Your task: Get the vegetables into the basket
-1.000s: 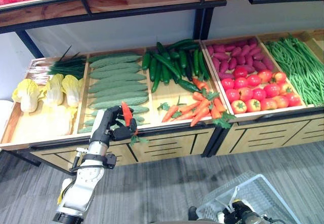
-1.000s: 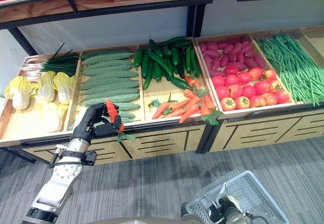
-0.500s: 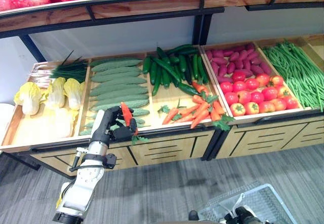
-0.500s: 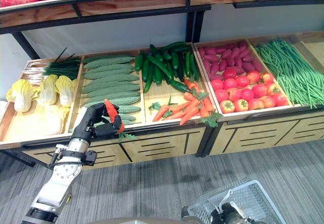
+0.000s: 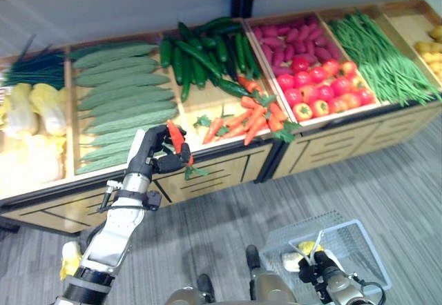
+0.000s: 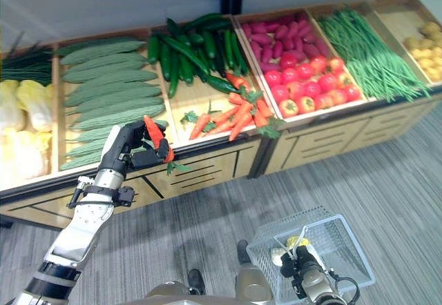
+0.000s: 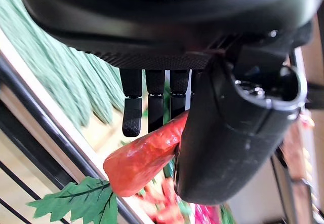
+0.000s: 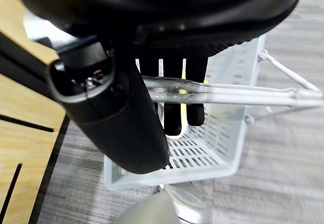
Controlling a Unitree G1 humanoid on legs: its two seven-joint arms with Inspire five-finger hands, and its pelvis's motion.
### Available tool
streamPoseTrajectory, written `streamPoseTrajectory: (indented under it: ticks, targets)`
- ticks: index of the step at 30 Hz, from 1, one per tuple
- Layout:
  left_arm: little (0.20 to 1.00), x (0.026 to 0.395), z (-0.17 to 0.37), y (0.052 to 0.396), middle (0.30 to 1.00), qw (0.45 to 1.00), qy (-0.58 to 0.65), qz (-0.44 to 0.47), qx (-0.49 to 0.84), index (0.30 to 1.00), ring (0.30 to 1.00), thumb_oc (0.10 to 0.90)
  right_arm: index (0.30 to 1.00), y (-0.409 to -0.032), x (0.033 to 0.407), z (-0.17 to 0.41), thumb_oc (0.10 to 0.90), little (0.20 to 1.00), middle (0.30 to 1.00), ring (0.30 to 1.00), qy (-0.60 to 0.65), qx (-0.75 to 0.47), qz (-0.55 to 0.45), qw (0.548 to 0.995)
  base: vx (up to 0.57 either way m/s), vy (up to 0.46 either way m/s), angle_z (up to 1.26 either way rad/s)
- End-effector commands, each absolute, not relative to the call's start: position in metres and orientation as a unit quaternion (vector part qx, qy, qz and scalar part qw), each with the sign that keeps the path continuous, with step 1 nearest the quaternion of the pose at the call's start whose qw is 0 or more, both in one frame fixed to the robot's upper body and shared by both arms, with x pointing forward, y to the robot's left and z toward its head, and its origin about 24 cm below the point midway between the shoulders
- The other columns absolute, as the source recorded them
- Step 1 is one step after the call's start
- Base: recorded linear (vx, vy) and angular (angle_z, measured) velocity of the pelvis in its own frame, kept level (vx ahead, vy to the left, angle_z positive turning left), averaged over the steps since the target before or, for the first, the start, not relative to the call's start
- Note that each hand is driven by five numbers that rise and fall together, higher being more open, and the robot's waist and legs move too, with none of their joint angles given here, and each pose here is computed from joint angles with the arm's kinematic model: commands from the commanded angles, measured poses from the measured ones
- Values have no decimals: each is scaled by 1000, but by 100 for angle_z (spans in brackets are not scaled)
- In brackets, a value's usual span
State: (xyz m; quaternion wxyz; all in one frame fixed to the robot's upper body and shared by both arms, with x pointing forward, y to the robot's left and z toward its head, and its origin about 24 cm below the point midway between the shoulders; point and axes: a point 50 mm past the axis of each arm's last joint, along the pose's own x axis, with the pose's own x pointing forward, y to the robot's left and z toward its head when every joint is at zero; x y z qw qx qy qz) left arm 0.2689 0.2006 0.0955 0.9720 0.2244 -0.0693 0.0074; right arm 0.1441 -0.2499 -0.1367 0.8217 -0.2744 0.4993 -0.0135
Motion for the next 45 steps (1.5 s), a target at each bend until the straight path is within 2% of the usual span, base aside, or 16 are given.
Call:
streamPoseTrajectory:
  ticks: [1, 6, 13, 33, 45]
  targets:
    - [300, 270, 147, 192, 300, 955, -202, 9, 215, 300, 300, 400, 300, -241, 128, -145, 400, 300, 300, 300, 516, -264, 5, 815, 24, 100, -70]
    - [300, 268, 152, 193, 300, 951, -209, 9, 226, 300, 300, 400, 300, -235, 122, -148, 400, 300, 300, 300, 522, -268, 20, 809, 40, -12, -54]
    - [300, 259, 151, 210, 300, 949, -199, 35, 242, 300, 300, 400, 300, -228, 135, -146, 400, 300, 300, 300, 506, -293, 51, 809, 49, -139, -66]
    - [300, 268, 145, 186, 300, 958, -190, -10, 216, 300, 300, 400, 300, -272, 107, -142, 400, 300, 300, 300, 538, -293, -29, 790, 38, -137, -6]
    - [300, 275, 146, 173, 300, 960, -197, -25, 197, 300, 300, 400, 300, -286, 106, -137, 400, 300, 300, 300, 538, -294, -61, 788, 36, -132, -15]
